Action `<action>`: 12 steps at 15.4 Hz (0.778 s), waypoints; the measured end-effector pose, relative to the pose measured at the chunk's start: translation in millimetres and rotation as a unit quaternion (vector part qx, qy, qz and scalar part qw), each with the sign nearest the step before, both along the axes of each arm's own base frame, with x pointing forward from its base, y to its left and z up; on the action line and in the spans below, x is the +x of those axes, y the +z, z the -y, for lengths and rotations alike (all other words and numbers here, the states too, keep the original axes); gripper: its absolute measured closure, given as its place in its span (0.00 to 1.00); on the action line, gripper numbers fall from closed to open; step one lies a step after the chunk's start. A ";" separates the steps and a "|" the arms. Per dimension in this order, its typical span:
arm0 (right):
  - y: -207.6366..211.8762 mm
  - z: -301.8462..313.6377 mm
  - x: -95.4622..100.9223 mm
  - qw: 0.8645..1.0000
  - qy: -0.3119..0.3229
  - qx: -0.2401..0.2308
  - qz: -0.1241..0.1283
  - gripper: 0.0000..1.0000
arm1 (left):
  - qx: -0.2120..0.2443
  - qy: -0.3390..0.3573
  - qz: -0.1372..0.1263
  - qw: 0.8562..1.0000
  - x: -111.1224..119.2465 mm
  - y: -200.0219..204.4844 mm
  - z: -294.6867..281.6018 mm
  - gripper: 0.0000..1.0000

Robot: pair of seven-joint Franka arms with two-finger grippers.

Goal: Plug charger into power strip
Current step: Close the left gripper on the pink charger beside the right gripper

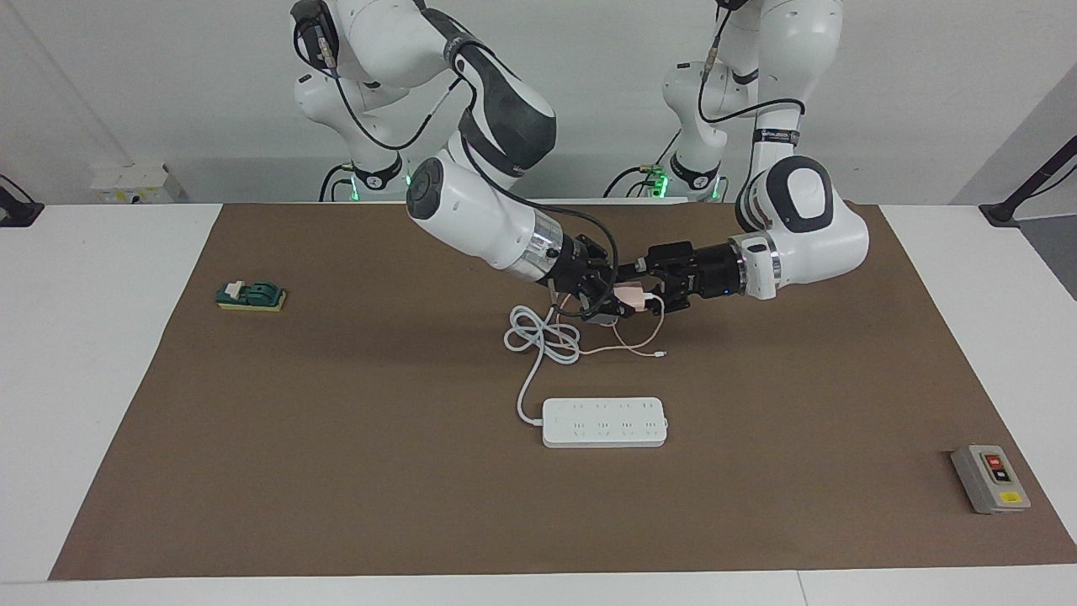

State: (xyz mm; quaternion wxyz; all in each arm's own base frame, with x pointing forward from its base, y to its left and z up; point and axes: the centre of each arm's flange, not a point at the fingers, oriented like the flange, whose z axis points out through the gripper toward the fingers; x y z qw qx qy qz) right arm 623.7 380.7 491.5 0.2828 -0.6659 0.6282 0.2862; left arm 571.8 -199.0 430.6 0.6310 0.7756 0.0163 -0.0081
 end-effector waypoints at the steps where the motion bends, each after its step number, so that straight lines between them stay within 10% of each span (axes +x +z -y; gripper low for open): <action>1: 0.0 0.0 0.0 1.000 0.000 0.000 0.000 0.50 | 0.000 0.000 0.000 1.000 0.0 0.1 -0.2 0.00; 12: 0.0 0.1 0.1 1.000 0.000 0.000 0.000 0.50 | -0.010 -0.017 -0.013 1.000 0.6 -9.5 0.4 0.00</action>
